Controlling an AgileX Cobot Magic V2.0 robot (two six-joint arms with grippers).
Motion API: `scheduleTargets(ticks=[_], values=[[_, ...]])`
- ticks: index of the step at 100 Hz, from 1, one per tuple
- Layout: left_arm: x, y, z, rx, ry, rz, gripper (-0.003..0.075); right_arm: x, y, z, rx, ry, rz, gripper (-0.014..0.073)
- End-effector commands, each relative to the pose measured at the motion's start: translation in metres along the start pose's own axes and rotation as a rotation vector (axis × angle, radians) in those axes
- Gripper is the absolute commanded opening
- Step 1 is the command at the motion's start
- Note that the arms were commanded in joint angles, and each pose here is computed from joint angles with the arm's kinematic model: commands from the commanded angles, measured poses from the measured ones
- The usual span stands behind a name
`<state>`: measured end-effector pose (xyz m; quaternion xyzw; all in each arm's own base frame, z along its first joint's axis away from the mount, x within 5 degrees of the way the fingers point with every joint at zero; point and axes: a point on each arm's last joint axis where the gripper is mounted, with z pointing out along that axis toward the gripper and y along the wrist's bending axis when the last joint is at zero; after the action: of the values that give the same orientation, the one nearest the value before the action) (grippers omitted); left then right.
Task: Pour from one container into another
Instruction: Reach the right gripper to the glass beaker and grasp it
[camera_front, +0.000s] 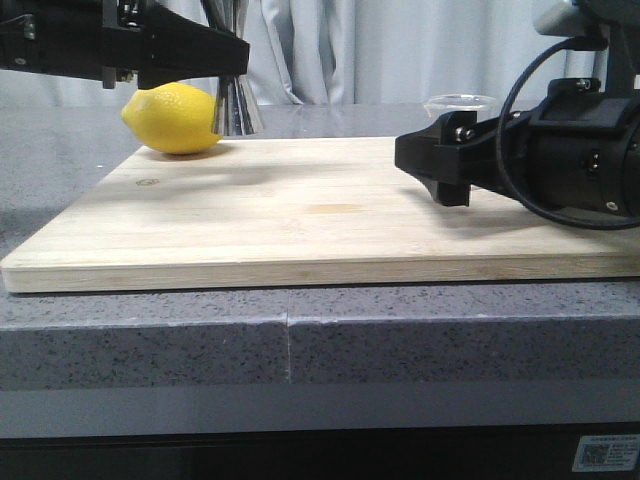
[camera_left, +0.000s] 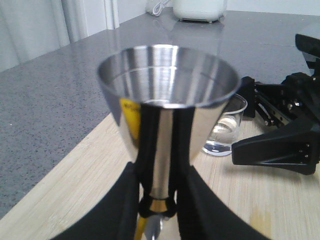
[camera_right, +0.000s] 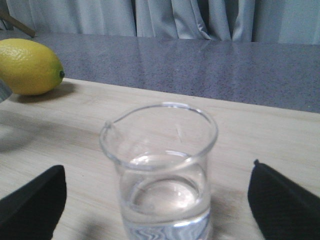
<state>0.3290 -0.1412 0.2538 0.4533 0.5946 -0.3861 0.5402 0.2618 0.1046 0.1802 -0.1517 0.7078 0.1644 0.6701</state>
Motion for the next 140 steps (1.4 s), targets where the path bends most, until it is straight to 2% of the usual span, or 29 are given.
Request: scheduleTargets(ticks=[1,36,57,68,85,94,140], values=[[-0.03,-0.005,-0.002,0.025,-0.12,0.024,0.0061,-0.022,-0.003,0.002,0.01,-0.145,-0.006,0.0667],[-0.03,-0.005,-0.002,0.025,-0.12,0.024,0.0061,-0.032,-0.006,0.012,0.018,-0.171,-0.011,0.0667],[-0.03,-0.005,-0.002,0.025,-0.12,0.024,0.0061,-0.03,-0.007,0.013,0.021,-0.138,-0.011,0.0663],[-0.03,-0.005,-0.002,0.025,-0.12,0.024,0.0061,-0.03,-0.007,0.014,0.022,-0.131,-0.01,0.0604],[-0.03,-0.005,-0.002,0.025,-0.12,0.024,0.0061,-0.03,-0.007,0.014,0.02,-0.131,-0.011,0.0459],[-0.03,-0.005,-0.002,0.025,-0.12,0.024,0.0061,-0.03,-0.007,0.014,0.02,-0.131,-0.011,0.0417],[-0.03,-0.005,-0.002,0.025,-0.12,0.024,0.0061,-0.03,-0.007,0.014,0.02,-0.131,-0.011,0.0397]])
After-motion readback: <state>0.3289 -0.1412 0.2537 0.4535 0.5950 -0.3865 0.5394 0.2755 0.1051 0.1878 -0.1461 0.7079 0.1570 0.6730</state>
